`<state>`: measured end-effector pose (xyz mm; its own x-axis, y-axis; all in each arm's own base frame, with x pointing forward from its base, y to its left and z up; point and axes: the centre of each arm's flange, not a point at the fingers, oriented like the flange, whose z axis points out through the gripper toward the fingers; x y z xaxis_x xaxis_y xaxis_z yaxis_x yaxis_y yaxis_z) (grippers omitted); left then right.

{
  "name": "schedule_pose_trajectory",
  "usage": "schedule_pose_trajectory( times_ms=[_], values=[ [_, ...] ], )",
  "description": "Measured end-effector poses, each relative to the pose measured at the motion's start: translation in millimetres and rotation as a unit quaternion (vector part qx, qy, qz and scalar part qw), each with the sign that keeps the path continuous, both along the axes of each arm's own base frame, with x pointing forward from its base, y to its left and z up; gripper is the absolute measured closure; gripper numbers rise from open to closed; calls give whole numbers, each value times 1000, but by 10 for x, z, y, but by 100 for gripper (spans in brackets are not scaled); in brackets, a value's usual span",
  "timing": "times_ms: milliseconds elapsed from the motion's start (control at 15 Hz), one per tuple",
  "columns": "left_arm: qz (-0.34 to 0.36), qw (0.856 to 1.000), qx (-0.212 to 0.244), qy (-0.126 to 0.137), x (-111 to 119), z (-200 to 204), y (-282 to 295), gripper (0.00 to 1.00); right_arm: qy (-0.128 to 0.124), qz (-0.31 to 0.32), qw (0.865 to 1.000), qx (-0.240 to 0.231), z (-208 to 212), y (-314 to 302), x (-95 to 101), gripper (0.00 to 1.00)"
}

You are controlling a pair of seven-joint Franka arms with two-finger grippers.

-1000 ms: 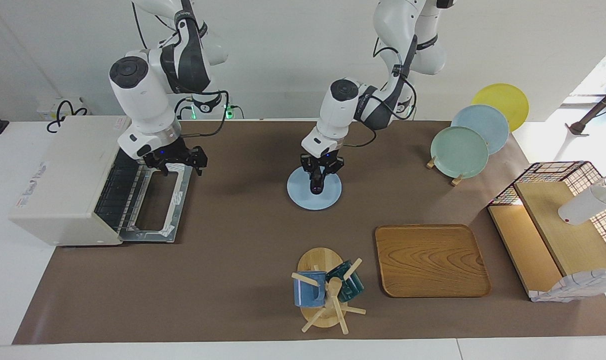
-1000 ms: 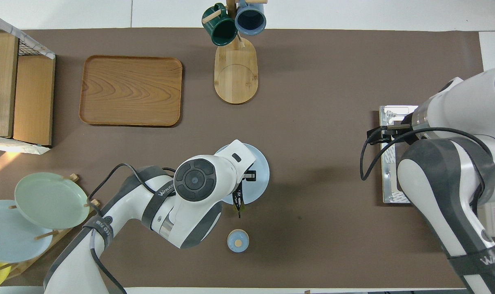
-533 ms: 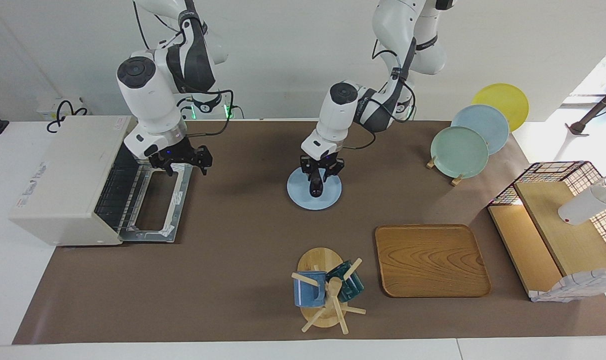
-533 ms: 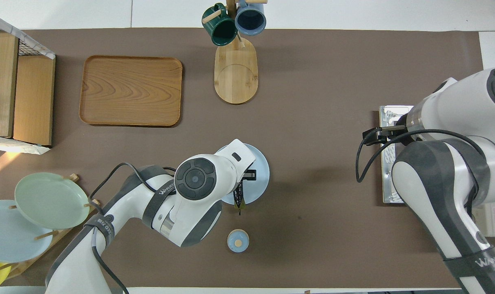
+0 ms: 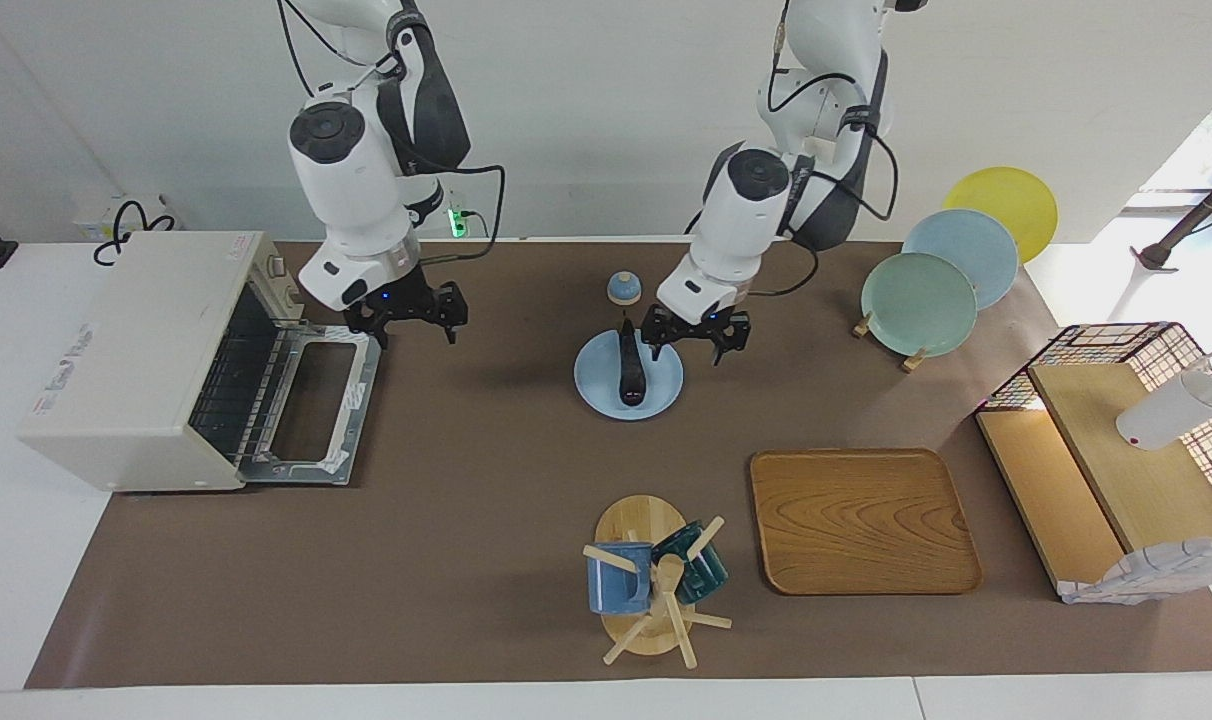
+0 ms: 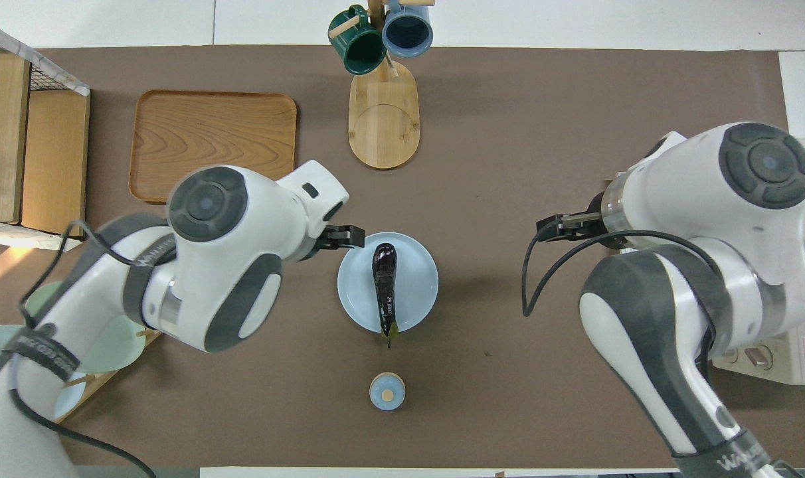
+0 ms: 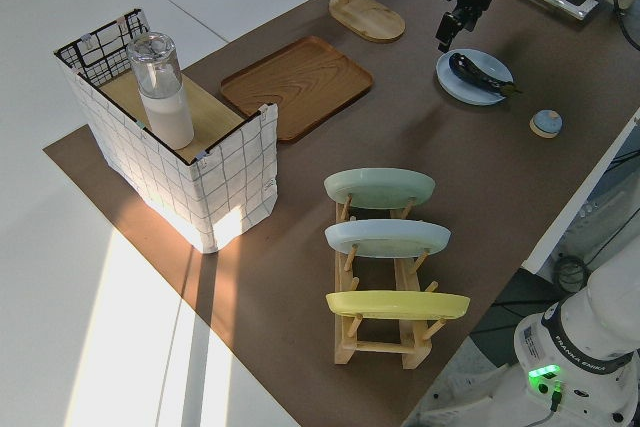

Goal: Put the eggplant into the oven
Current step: 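Withdraw the left gripper while the right gripper reaches the plate rim, then grasp the white plate rim with the right gripper and lift it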

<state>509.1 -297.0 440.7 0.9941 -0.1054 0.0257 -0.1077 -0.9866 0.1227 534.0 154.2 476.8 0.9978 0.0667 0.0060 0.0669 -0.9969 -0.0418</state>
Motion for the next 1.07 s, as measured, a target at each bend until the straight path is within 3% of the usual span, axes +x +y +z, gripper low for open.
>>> schedule_pose_trajectory(
  times_ms=[267, 533, 800, 1067],
  values=[
    [6, 1000, 4, -1, 359, 511, 1067, 0, -20, 1, 1000, 13, -38, 877, -145, 0],
    [8, 1000, 12, 1, 418, 847, 1870, 0, -37, 12, 999, 20, -304, 2102, -293, 0],
    [-1, 999, 36, 10, 379, 1199, 1965, 0, -58, -7, 998, 1, -643, 3231, -435, 0],
    [-8, 998, 56, 28, 299, 1441, 1983, 0, -65, 4, 998, -14, -1128, 3527, -512, 0]
  ],
)
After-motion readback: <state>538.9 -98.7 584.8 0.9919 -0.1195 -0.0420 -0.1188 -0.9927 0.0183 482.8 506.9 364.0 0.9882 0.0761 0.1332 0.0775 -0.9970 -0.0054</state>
